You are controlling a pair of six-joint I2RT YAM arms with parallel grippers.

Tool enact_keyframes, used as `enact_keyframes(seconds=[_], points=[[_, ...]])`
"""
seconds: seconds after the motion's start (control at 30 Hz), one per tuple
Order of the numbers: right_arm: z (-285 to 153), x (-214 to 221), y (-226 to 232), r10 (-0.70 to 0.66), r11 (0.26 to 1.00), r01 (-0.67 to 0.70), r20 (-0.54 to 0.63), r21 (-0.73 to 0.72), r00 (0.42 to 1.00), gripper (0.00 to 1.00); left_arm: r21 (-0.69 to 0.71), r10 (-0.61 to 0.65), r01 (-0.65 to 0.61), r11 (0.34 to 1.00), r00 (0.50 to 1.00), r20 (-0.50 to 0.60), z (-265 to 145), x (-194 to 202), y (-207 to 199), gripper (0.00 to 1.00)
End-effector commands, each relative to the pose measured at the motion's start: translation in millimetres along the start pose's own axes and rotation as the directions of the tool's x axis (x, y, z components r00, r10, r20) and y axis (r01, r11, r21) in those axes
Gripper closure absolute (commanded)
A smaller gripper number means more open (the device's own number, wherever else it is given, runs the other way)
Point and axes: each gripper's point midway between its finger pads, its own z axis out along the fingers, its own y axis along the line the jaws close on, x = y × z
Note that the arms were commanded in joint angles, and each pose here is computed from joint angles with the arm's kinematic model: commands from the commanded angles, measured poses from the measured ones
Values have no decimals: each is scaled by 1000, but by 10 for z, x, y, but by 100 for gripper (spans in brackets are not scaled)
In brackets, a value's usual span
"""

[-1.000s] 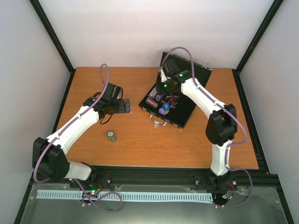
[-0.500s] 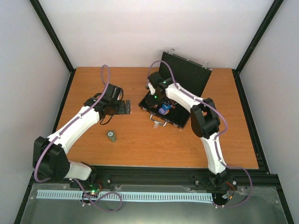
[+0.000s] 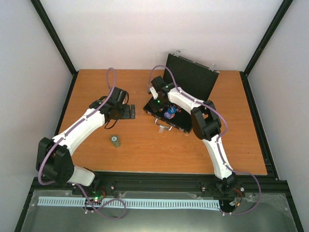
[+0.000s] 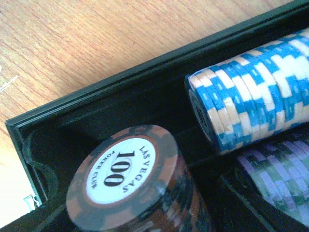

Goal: Pack up texas hold em set

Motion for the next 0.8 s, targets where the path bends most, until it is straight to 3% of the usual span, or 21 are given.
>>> enact_keyframes(seconds=[0.0,0.13,0.2,0.27,0.43,0.57,0.77], points=[[58,-107,35,-26,999,27,28,-17,999,35,-13,5,-5,1000,1000,7,-11,-62,27,0],[57,-95,53,-20,999,21,25,-31,999,42,-17,9,-9,1000,1000,2,5,-73,29,0],[17,-124,70,-18,999,19,35,-37,999,57,-19,10,-10,1000,1000,1,11,-79,28,0],[-18,-150,73,-18,999,20,44,-37,999,61,-21,11,-11,1000,1000,1,18,-84,31,0],[-23,-161,70,-9,999,11,45,-36,999,88,-20,11,-11,1000,1000,-4,27,-77,29,0],[-212,-282,89,11,999,-7,88,-42,996,93,-25,15,-15,1000,1000,-3,21,-74,45,0],[-1025,-680,135,100,993,-82,243,-82,965,97,-25,15,-15,1000,1000,0,11,-82,45,0]])
